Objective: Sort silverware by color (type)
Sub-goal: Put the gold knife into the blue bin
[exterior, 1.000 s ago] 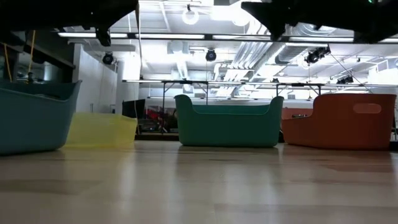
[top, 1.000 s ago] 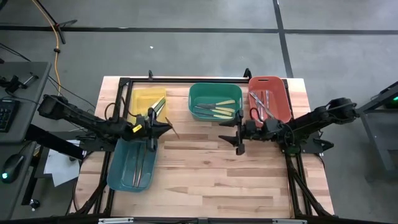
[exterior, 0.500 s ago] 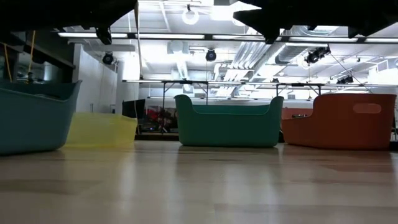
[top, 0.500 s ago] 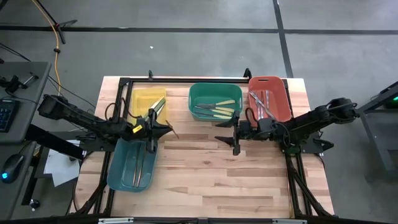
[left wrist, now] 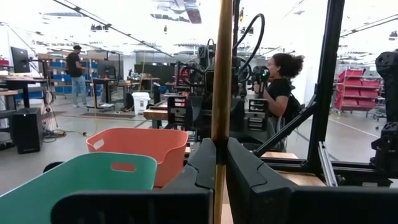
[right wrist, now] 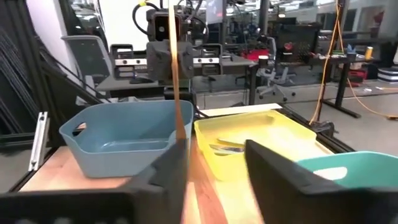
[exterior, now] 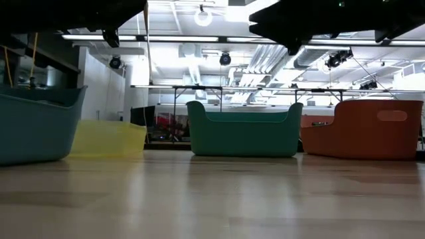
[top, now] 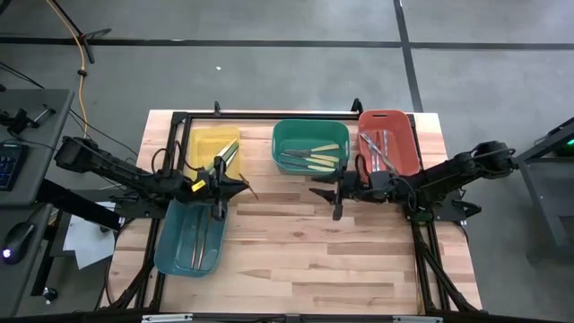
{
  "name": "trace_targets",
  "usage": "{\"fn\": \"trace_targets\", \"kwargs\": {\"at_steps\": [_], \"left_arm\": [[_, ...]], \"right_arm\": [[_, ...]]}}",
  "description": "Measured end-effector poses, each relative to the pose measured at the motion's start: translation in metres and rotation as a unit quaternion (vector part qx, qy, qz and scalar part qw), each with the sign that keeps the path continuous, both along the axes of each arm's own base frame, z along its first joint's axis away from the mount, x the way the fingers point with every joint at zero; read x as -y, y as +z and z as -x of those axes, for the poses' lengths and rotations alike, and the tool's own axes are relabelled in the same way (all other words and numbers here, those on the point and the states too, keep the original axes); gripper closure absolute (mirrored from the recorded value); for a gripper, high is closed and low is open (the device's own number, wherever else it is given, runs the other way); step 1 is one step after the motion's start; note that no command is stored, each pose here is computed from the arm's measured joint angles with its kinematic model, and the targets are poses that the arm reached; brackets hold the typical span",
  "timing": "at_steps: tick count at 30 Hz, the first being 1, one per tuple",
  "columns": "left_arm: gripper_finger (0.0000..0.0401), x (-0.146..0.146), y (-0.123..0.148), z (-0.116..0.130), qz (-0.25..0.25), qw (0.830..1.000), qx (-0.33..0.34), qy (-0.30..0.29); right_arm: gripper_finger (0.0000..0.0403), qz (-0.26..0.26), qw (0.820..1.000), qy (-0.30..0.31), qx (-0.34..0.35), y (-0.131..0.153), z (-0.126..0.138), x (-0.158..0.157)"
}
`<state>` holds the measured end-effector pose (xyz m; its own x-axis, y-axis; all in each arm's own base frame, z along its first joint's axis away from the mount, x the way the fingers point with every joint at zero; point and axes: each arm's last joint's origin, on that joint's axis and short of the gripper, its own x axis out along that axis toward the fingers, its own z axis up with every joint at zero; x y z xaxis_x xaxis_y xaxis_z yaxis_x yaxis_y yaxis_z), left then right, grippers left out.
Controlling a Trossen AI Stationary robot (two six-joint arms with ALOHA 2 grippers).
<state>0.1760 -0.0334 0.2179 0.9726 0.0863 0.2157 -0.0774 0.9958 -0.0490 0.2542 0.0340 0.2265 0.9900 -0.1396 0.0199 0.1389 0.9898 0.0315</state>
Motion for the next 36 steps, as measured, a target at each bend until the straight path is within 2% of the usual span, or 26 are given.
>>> {"fn": "trace_targets", "kwargs": {"at_steps": [5,7,16,25,36], "left_arm": [[0.04,0.0,0.0,0.0,0.0,1.0,0.0,0.0],[0.04,0.0,0.0,0.0,0.0,1.0,-0.001,0.0],[0.04,0.0,0.0,0.0,0.0,1.0,-0.002,0.0],[0.04,0.0,-0.001,0.0,-0.007,1.0,-0.004,0.004],[0.04,0.0,-0.001,0.0,-0.008,1.0,-0.006,0.004]], "right_arm": [[0.037,-0.009,1.0,-0.008,-0.005,-0.001,-0.001,0.004],[0.0392,-0.012,1.0,-0.011,-0.005,-0.001,-0.001,0.006],[0.04,-0.034,0.999,0.009,-0.021,-0.005,-0.002,0.011],[0.0402,-0.008,0.999,0.027,-0.03,-0.006,-0.002,0.011],[0.0403,-0.006,0.999,0.029,-0.038,-0.008,-0.002,0.011]]}}
